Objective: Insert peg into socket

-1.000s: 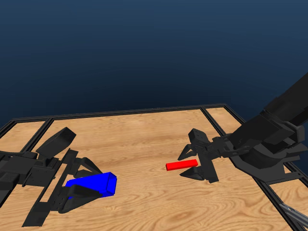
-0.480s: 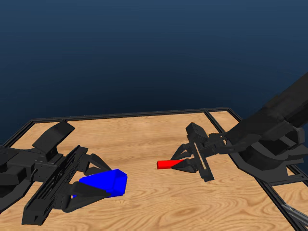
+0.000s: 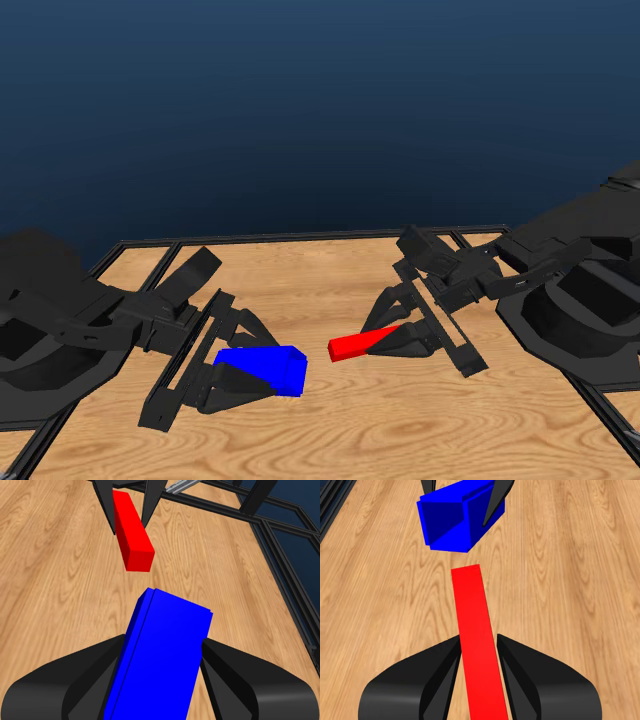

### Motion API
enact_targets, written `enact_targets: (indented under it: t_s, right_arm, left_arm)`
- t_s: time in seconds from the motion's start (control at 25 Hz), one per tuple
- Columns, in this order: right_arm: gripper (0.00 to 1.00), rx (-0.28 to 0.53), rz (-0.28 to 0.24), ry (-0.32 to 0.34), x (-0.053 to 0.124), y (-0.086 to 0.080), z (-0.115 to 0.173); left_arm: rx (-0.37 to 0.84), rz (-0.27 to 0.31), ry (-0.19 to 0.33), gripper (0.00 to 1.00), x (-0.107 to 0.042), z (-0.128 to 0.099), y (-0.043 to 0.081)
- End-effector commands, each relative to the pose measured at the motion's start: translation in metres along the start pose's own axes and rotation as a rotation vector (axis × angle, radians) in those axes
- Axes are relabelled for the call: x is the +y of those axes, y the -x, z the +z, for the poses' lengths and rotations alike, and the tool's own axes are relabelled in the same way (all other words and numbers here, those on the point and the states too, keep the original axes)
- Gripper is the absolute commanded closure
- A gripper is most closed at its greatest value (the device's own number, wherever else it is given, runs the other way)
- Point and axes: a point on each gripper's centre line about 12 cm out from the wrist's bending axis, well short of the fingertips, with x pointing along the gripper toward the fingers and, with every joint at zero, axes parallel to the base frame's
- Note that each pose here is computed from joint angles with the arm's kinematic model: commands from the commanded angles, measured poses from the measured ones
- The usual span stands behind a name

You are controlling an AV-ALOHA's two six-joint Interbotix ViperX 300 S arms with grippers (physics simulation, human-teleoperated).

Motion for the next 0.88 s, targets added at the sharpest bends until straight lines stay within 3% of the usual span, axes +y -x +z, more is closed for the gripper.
enact_targets:
  t_s: [0.04,0.08,0.12,0.16,0.2,0.24,0.4,0.44,0.68,0.76,0.84,0.88]
  right_arm:
    - [1.0,0.087,0.009,0.012,0.011,-0.002,0.021]
    - [1.0,0.108,-0.021,-0.012,0.003,0.0,0.029]
    - [1.0,0.085,0.003,0.002,0.018,0.001,0.042]
    - [1.0,0.159,-0.023,0.016,0.018,-0.004,0.032]
    - [1.0,0.17,-0.037,0.013,0.021,-0.006,0.037]
    - [1.0,0.189,-0.048,0.027,0.026,-0.006,0.041]
    - [1.0,0.247,-0.146,0.008,0.026,-0.01,0.055]
    - [1.0,0.221,-0.148,0.004,0.026,-0.01,0.057]
    - [1.0,0.262,-0.252,-0.012,0.015,-0.022,0.058]
    - [1.0,0.247,-0.252,-0.013,0.022,-0.025,0.066]
    - [1.0,0.234,-0.231,-0.013,0.027,-0.04,0.068]
    - [1.0,0.219,-0.219,-0.015,0.028,-0.047,0.074]
  left_arm:
    - [-0.057,-0.007,-0.017,1.0,-0.003,0.017,0.001]
    - [-0.095,-0.027,-0.024,1.0,-0.011,0.027,0.002]
    - [-0.086,0.005,-0.01,1.0,-0.001,0.024,-0.002]
    - [-0.057,0.01,-0.019,1.0,0.0,0.016,-0.003]
    - [-0.091,0.013,-0.013,1.0,0.001,0.025,-0.003]
    - [-0.049,0.015,-0.025,1.0,0.001,0.013,-0.006]
    - [-0.097,0.033,-0.011,1.0,0.005,0.021,-0.01]
    - [-0.083,0.048,-0.005,1.0,0.01,0.016,-0.012]
    - [-0.094,0.035,-0.02,1.0,0.002,0.019,-0.019]
    - [-0.085,0.04,-0.018,1.0,0.004,0.017,-0.021]
    - [-0.106,0.03,-0.01,1.0,-0.001,0.024,-0.023]
    - [-0.08,0.035,-0.017,1.0,0.001,0.016,-0.025]
